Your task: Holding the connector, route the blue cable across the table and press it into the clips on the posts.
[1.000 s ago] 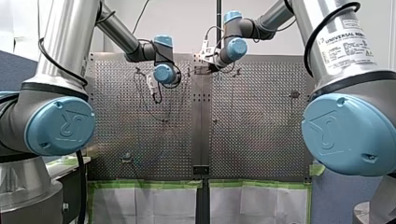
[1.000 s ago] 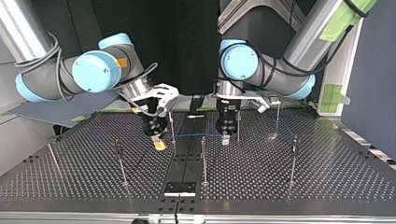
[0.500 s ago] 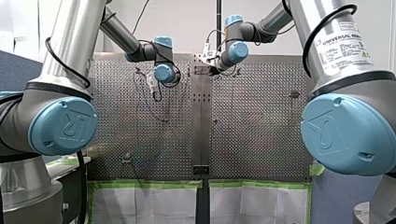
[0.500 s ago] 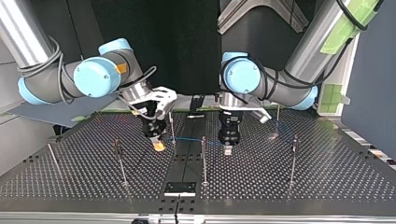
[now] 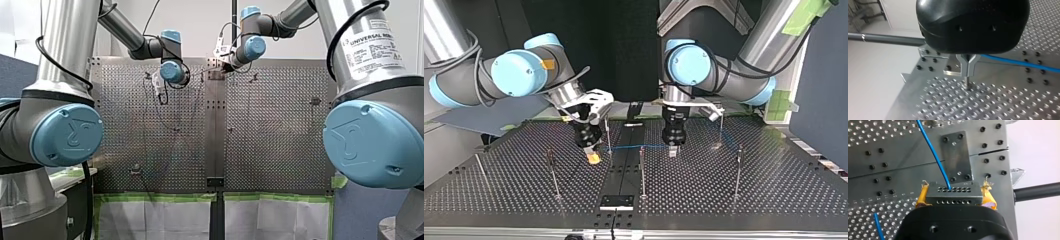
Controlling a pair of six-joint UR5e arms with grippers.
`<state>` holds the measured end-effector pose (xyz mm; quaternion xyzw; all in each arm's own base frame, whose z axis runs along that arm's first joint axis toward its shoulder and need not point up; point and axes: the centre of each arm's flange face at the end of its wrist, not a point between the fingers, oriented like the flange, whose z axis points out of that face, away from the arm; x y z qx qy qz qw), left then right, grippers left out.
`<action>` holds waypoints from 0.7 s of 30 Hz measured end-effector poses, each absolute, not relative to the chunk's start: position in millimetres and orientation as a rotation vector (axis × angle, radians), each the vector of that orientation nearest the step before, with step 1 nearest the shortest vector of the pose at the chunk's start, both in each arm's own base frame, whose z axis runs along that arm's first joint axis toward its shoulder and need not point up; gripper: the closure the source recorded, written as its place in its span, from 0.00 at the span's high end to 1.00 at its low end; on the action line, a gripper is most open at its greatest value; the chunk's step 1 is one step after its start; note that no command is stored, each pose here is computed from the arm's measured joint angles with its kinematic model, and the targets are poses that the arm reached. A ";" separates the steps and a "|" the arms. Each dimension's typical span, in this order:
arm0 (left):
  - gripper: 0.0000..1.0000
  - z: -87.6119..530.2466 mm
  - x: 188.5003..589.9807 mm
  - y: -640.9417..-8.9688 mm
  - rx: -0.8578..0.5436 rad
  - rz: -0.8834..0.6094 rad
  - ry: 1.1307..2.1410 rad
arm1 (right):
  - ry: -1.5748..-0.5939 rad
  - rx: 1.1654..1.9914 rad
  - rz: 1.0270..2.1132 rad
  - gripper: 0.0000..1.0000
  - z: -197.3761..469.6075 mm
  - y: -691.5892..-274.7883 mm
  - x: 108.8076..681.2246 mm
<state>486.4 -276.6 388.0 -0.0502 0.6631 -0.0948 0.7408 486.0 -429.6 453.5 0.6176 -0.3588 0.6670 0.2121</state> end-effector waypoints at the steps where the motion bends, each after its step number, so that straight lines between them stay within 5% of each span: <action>1: 0.00 390.7 485.9 -276.8 -0.106 -0.216 1.445 | -0.997 1.713 1.854 0.00 454.6 -429.5 485.3; 21: 0.00 392.6 508.3 -279.2 -0.070 -0.287 1.391 | -1.018 1.710 1.840 0.00 448.4 -439.4 479.9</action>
